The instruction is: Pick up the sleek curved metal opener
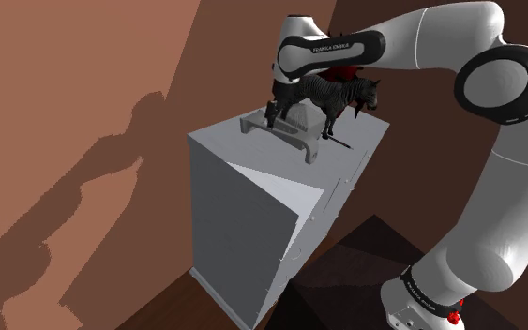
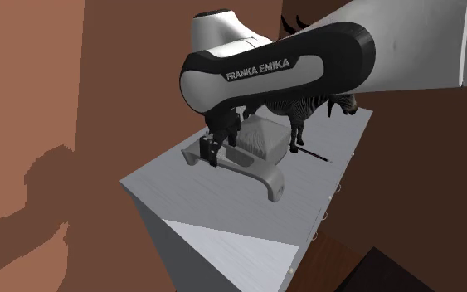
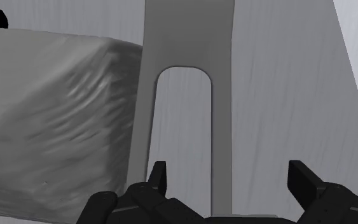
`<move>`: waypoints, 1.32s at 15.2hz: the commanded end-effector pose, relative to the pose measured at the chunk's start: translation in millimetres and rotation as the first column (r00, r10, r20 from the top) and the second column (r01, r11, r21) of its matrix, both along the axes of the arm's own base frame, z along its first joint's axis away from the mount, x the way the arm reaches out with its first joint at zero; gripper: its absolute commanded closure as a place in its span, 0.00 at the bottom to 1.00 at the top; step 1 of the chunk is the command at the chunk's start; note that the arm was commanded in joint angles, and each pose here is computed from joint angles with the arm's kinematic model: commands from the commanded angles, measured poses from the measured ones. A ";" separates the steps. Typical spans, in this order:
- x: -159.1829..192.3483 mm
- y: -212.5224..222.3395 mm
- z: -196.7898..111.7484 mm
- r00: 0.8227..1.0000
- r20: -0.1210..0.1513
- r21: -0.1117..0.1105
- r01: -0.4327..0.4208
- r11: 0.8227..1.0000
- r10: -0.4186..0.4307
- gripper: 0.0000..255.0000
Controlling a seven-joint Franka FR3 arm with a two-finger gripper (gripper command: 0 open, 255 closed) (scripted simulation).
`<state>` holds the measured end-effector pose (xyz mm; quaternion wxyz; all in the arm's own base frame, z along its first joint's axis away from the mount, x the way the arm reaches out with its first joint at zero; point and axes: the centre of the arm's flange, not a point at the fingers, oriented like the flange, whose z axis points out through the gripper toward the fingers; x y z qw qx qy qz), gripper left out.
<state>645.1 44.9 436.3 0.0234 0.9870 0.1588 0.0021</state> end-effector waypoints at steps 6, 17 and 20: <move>1.9 -0.1 -33.9 1.000 0.000 -0.001 -0.001 1.000 0.001 0.00; 2.0 -0.1 -33.9 1.000 0.000 -0.001 -0.001 1.000 0.001 1.00; 2.0 -0.1 -18.1 1.000 0.000 -0.001 -0.001 1.000 0.001 1.00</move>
